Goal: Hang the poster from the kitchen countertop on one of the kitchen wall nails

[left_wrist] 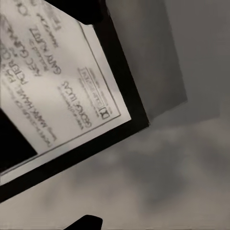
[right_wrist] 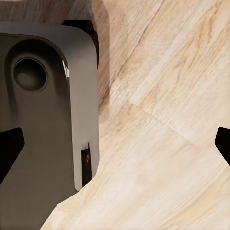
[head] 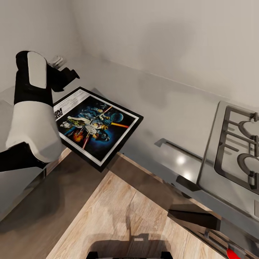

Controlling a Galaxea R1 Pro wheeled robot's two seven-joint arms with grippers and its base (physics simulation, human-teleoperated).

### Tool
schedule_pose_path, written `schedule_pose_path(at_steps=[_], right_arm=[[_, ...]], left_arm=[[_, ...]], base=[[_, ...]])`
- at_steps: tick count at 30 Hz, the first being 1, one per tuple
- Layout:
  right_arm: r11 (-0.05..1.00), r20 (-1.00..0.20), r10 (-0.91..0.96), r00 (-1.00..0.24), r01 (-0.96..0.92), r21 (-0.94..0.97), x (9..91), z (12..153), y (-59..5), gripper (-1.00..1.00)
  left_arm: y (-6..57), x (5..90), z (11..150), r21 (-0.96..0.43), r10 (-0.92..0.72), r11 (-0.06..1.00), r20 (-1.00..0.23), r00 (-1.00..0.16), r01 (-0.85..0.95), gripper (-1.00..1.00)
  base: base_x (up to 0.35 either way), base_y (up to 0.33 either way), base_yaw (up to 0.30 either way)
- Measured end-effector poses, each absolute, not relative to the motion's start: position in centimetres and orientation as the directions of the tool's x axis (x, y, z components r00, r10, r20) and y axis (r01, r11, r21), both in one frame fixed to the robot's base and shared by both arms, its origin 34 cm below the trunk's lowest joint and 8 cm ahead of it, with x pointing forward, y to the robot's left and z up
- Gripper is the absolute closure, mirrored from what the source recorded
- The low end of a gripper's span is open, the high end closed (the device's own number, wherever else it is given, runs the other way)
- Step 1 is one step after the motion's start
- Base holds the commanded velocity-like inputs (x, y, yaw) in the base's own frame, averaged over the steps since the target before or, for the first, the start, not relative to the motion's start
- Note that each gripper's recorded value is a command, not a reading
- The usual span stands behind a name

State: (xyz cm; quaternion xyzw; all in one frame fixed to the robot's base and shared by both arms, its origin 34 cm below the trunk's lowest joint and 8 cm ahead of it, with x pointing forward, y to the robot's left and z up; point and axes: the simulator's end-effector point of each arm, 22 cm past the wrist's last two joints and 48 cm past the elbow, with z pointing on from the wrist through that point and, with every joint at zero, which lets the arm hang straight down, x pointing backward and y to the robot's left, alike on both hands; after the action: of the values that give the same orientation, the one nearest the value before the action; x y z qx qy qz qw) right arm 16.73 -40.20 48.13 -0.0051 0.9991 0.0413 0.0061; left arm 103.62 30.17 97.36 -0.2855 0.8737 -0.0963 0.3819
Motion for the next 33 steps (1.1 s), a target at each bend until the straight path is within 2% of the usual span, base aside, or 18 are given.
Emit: schedule_pose_path(at_steps=[27, 33], right_arm=[[0.996, -0.013, -0.009, -1.000, -0.010, 0.083, 16.7, 48.1, -40.2, -1.00], [0.996, -0.013, -0.009, -1.000, -0.010, 0.083, 16.7, 48.1, -40.2, -1.00]], left_arm=[[31.9, 103.2, 97.4, -0.386, -0.594, 0.801, -0.612, -0.522, -0.458, -1.00], [32.8, 102.8, 97.0, -0.349, -0.587, 0.801, -0.618, -0.524, -0.487, -1.00]], base=[[0.000, 0.000, 0.000], [0.000, 0.000, 0.000]])
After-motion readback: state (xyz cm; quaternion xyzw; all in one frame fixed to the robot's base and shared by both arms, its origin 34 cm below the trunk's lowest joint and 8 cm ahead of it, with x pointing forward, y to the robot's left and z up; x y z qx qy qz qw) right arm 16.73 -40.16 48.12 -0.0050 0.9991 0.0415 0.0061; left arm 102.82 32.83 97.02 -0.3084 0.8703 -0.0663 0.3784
